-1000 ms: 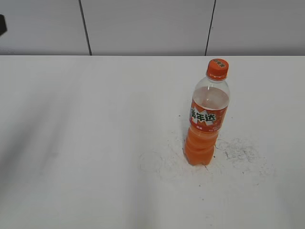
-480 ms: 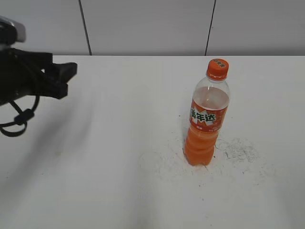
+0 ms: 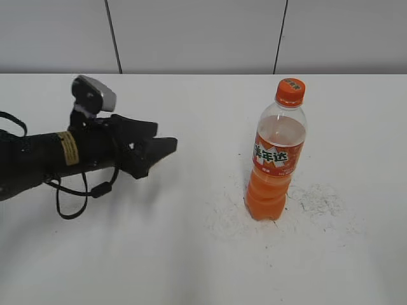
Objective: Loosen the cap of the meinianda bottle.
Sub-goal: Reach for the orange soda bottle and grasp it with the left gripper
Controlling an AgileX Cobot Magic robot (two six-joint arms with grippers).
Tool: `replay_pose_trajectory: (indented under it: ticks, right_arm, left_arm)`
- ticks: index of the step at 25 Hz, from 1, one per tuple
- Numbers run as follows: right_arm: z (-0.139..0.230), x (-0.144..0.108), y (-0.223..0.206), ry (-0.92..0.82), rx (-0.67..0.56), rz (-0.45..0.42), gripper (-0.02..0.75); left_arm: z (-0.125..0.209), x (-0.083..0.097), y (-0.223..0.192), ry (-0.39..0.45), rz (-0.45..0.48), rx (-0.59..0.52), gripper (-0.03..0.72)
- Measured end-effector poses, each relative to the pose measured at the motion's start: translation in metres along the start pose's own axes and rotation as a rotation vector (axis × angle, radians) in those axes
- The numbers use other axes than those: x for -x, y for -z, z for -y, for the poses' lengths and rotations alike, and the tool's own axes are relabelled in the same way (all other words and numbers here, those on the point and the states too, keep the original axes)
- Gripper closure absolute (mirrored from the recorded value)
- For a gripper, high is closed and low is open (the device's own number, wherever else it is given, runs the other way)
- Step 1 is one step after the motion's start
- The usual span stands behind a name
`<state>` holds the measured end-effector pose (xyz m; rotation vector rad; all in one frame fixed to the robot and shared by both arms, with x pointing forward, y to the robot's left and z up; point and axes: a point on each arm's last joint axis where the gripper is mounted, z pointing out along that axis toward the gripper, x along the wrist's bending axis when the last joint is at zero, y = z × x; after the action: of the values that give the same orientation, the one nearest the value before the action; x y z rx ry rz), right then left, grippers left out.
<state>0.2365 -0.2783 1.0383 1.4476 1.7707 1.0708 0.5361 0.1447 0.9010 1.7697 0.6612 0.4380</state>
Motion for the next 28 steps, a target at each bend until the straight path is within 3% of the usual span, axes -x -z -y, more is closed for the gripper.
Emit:
replay_pose_trajectory:
  ticks: [4, 9, 13, 16, 22, 28]
  right_arm:
    - [0.000, 0.000, 0.000, 0.000, -0.001, 0.000, 0.213]
    - [0.000, 0.000, 0.000, 0.000, -0.001, 0.000, 0.213]
    - [0.000, 0.000, 0.000, 0.000, -0.001, 0.000, 0.213]
    - [0.000, 0.000, 0.000, 0.000, -0.001, 0.000, 0.213]
    - [0.000, 0.000, 0.000, 0.000, -0.001, 0.000, 0.213]
    - [0.000, 0.000, 0.000, 0.000, -0.001, 0.000, 0.213]
  left_arm:
    - [0.007, 0.008, -0.023, -0.037, 0.238, 0.003, 0.193]
    - [0.006, 0.014, -0.035, -0.082, 0.411, 0.049, 0.138]
    - [0.008, 0.017, -0.040, -0.082, 0.472, 0.078, 0.041]
    - [0.014, 0.023, -0.050, -0.095, 0.515, 0.071, 0.015]
    - [0.017, 0.044, -0.078, -0.141, 0.599, 0.074, 0.017]
    - [0.013, 0.052, -0.089, -0.183, 0.602, 0.059, 0.069]
